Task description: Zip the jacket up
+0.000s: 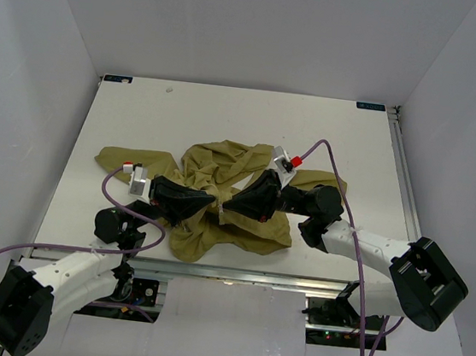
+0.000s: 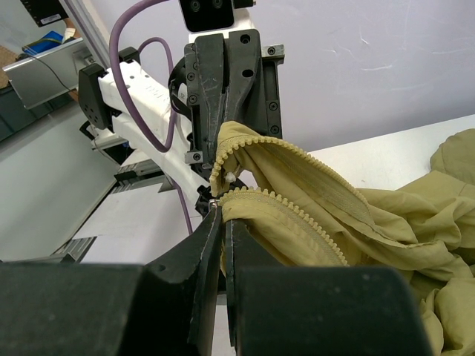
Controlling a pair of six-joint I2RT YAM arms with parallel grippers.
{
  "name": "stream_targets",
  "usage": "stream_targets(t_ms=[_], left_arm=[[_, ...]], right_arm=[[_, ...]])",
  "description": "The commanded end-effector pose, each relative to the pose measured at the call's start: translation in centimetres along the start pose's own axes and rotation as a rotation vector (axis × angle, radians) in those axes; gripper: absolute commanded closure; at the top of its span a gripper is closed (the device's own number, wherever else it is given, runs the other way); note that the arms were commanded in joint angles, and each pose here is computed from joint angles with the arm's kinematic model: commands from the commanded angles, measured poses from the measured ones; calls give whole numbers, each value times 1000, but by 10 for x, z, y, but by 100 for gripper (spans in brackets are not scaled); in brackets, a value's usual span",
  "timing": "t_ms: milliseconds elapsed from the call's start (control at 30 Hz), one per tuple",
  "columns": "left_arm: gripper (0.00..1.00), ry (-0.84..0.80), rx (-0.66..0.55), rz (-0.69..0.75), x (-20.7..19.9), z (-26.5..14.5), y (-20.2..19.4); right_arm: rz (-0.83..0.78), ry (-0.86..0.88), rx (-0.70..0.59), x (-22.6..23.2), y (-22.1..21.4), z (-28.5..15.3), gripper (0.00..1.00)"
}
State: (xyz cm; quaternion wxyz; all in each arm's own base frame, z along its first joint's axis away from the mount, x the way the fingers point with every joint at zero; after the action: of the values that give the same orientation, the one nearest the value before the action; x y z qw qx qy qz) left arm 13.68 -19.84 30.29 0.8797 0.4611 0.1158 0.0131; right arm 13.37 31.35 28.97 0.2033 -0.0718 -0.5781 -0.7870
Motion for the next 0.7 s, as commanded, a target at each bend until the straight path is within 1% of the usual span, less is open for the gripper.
stream_targets(t_ms=[0,667], left_arm=[[100,-274,-314,313,-59,0,66],[100,-268,-310,335,-58,-3,63]], right_arm=[[-231,156,-161,37,43,3,92],[-231,155,-164,37,45,4,92]])
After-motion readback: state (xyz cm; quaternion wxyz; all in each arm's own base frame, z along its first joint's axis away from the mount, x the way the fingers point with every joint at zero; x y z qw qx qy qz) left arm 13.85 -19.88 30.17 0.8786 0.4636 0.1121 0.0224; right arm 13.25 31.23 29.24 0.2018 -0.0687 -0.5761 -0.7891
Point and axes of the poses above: each gripper's point midway between its finger pads, its own z axis out along the fingers, its own x axis along the line the jaws close on, y = z × x, the point moved 4 cm from there along -z, back along the fingers, and after that the axes turned 1 degree about z, right-handed, at the moved point
